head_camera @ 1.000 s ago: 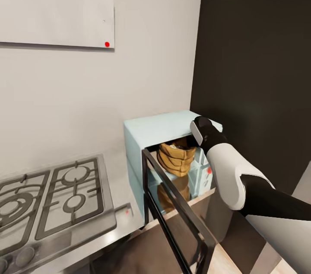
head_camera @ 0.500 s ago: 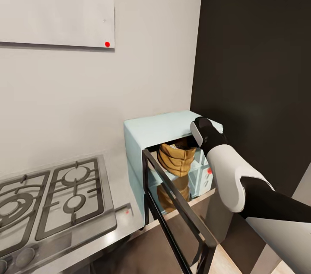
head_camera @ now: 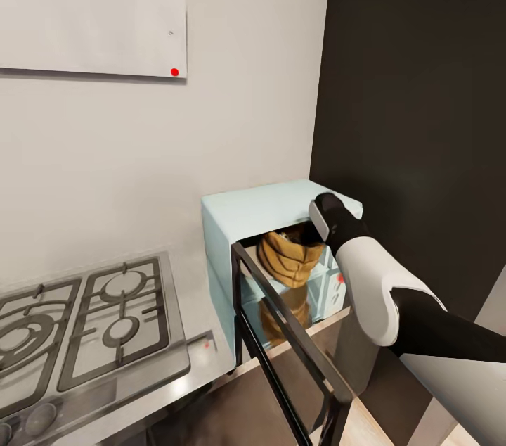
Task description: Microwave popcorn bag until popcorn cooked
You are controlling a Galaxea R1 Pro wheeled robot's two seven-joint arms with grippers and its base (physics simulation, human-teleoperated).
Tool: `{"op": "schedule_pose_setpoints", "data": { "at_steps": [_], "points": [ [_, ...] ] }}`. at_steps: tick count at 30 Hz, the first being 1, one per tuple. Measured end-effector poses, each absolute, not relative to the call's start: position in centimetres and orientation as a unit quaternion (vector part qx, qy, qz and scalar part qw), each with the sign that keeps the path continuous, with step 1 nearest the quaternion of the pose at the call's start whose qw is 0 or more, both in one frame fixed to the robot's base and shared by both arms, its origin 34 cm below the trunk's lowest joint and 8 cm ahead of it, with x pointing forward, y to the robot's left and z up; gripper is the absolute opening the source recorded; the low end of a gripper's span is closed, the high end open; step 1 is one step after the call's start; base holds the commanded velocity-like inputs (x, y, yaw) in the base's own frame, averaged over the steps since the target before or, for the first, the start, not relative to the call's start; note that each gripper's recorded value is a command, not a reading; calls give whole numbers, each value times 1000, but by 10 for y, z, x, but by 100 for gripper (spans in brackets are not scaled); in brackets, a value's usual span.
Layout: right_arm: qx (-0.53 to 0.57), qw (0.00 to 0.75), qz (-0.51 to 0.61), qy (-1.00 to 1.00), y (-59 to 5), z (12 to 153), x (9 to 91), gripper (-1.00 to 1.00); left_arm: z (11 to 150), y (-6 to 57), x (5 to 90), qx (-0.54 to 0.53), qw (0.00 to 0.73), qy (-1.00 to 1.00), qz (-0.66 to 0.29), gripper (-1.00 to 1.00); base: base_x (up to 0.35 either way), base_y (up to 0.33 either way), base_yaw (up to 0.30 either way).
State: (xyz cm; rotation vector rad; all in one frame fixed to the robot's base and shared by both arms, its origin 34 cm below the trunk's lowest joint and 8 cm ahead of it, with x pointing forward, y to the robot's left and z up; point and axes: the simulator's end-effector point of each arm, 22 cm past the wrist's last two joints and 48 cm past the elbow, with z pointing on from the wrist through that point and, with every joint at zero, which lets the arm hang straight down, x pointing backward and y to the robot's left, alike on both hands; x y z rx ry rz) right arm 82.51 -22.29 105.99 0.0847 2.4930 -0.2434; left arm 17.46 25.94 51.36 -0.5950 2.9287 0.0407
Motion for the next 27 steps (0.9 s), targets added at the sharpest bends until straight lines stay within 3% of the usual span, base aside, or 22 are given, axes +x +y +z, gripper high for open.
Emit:
{"op": "schedule_pose_setpoints", "data": {
  "at_steps": [27],
  "points": [
    [52,358,-87,928,-232,1099,837,100,514,259,175,-199,77,977,13,100,-1,0,0]
  ]
}}
